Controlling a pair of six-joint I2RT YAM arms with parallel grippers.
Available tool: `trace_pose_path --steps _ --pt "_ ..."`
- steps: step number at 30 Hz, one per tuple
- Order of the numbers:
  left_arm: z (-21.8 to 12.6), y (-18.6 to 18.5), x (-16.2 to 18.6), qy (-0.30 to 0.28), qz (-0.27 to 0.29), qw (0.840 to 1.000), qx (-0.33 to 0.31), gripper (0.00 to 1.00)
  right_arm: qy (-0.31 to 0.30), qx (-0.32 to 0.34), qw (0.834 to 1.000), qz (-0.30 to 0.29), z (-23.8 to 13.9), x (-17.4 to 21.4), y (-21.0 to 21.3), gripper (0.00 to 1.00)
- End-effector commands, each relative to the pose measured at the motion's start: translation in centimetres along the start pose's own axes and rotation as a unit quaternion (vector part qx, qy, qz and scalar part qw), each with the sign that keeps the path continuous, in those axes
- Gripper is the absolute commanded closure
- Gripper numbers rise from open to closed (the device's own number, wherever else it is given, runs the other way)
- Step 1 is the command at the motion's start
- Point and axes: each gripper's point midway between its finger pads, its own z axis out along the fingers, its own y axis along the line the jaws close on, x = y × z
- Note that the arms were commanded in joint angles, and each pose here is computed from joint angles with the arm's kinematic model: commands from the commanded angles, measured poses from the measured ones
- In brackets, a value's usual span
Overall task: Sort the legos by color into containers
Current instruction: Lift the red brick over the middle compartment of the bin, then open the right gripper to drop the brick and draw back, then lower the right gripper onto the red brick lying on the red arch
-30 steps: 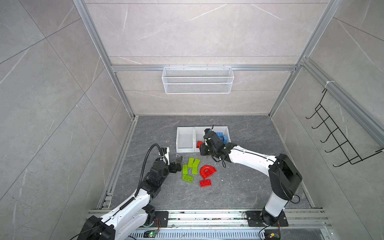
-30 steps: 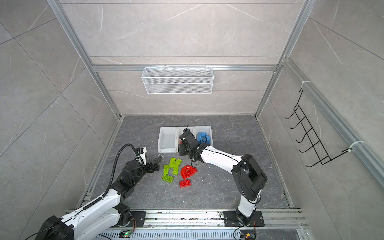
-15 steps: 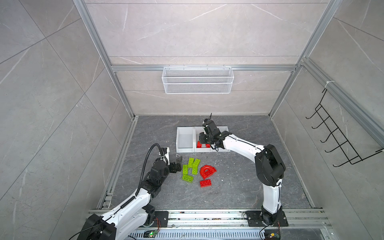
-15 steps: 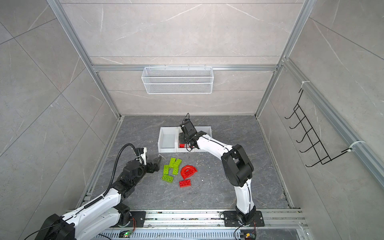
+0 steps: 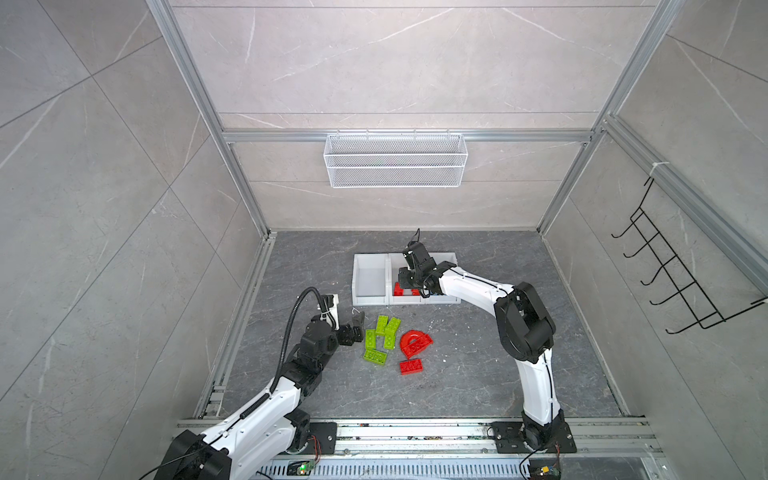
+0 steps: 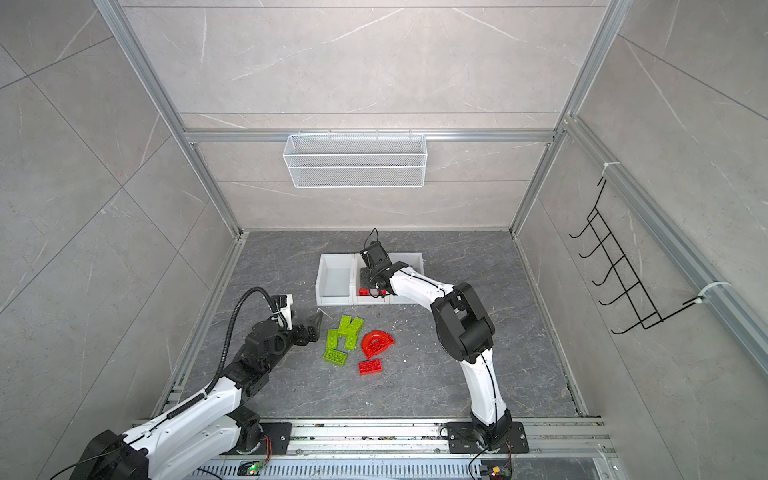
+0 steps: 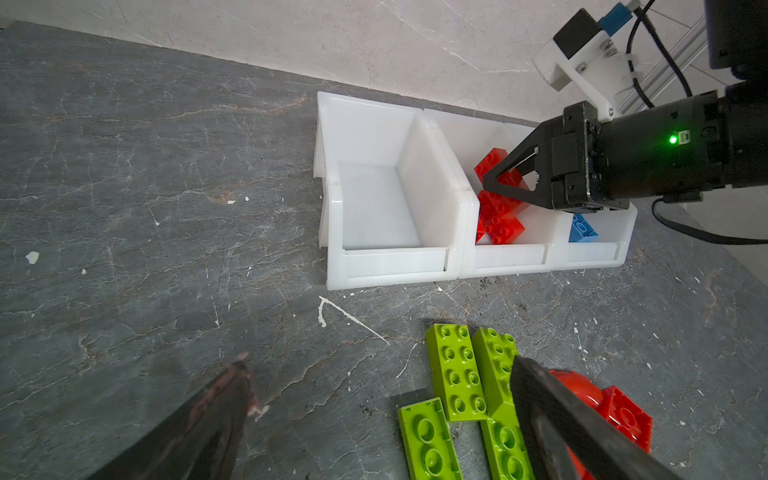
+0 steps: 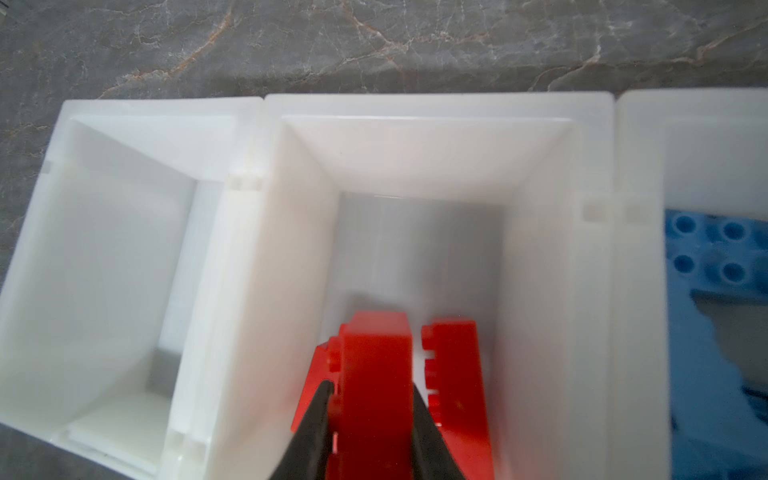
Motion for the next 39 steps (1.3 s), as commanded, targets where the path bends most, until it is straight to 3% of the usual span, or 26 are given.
trace_pose_path --steps 1,13,14,17,18,26,32,39 --pt "-0.2 -0.5 -2.1 -0.035 -0.004 0.999 0.009 0.00 0.003 0.009 1.000 -0.007 0.4 0.0 -0.2 0.78" --pt "-0.4 -0.4 -2.2 -0.036 -0.003 0.999 0.005 0.00 0.011 0.016 1.000 -0.017 0.2 -0.3 -0.2 0.71" --pt "-0.4 -0.4 -2.2 -0.036 -0.004 0.999 0.005 0.00 0.010 0.017 1.000 -0.016 0.2 -0.4 -0.2 0.68" --pt "-0.3 -0.3 -2.1 -0.035 -0.004 0.999 0.004 0.00 0.013 0.021 0.999 -0.020 0.2 -0.5 -0.2 0.47" --pt "-0.3 -0.3 -2.1 -0.035 -0.004 0.999 0.003 0.00 0.014 0.017 1.000 -0.021 -0.1 -0.7 -0.1 0.44" --pt "-0.5 -0.4 -2.4 -0.038 -0.005 0.999 0.006 0.00 -0.028 -0.036 0.997 -0.055 -8.1 -2.6 4.0 0.43" --pt "-1.0 -0.5 -2.8 -0.047 -0.006 0.999 0.007 0.00 0.001 -0.031 0.996 -0.088 -13.0 3.9 3.0 0.33" --pt "-0.9 -0.4 -2.7 -0.045 -0.006 0.999 0.007 0.00 0.056 -0.024 0.997 -0.048 -14.8 14.0 0.0 0.31"
